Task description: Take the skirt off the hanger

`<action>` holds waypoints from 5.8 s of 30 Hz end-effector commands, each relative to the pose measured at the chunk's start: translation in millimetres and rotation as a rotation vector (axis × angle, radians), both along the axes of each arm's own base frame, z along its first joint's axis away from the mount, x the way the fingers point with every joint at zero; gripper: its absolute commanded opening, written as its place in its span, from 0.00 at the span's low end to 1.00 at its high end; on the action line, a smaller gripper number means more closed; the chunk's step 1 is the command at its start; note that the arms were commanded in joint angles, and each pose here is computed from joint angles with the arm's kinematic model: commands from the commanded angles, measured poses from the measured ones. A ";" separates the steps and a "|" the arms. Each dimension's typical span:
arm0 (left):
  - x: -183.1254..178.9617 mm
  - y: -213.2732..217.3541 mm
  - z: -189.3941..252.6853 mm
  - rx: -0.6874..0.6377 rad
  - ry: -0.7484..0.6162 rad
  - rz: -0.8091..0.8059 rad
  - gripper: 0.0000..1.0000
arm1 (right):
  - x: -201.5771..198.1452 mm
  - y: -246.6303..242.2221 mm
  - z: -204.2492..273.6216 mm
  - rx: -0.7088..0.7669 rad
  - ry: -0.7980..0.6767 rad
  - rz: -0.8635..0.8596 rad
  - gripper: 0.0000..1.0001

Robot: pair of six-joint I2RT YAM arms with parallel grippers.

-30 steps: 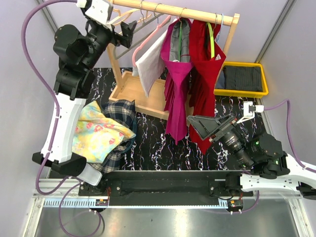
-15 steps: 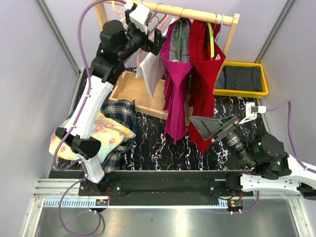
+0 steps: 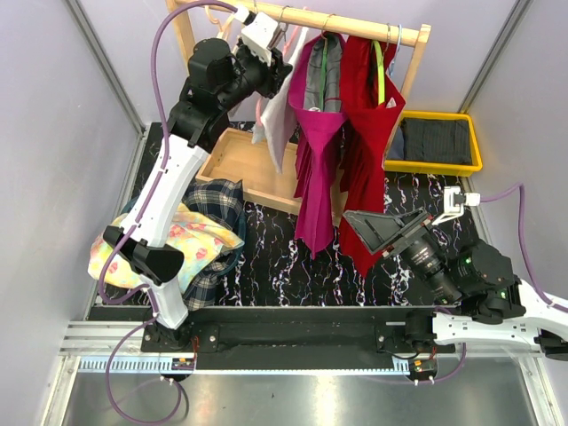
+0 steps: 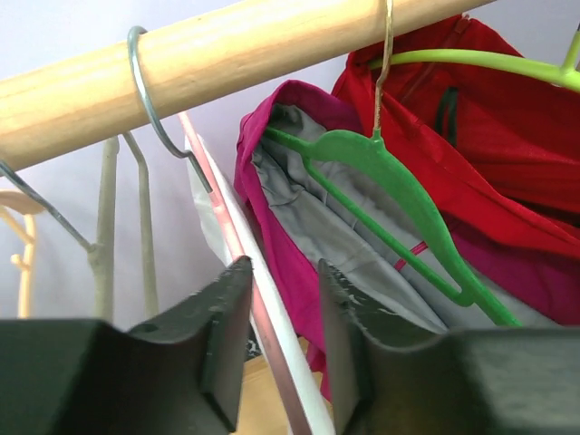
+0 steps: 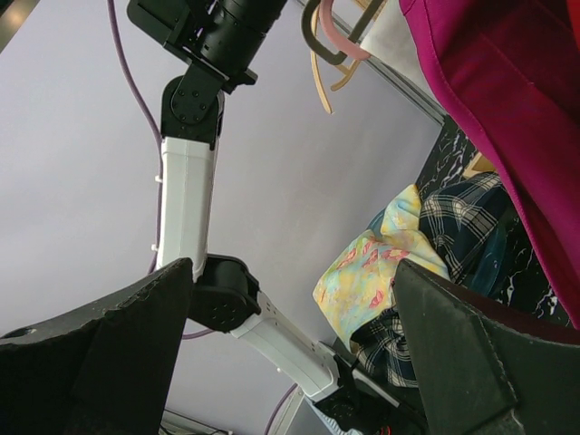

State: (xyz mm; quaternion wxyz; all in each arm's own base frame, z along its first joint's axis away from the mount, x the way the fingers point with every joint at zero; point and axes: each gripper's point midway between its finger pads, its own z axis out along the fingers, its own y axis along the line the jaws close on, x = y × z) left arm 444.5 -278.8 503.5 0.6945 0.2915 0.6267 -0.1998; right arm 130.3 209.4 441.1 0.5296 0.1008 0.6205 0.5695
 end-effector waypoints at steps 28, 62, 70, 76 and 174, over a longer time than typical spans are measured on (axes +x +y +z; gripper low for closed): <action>-23.7 11.8 -1.0 0.163 -0.008 0.003 0.00 | 5.2 -16.9 7.2 0.054 0.016 -0.052 1.00; -9.3 13.5 -3.6 0.140 -0.024 0.057 0.68 | 5.8 -20.1 2.5 0.064 0.023 -0.059 1.00; -10.9 6.6 -24.0 0.184 0.042 0.011 0.17 | 6.6 -23.3 0.3 0.067 0.027 -0.067 1.00; -10.7 9.5 -19.7 0.190 0.028 0.024 0.00 | 6.8 -22.0 -0.8 0.065 0.029 -0.067 1.00; -353.5 231.0 72.7 -0.013 -0.277 0.187 0.00 | 40.1 175.0 80.5 0.302 -0.334 0.336 0.00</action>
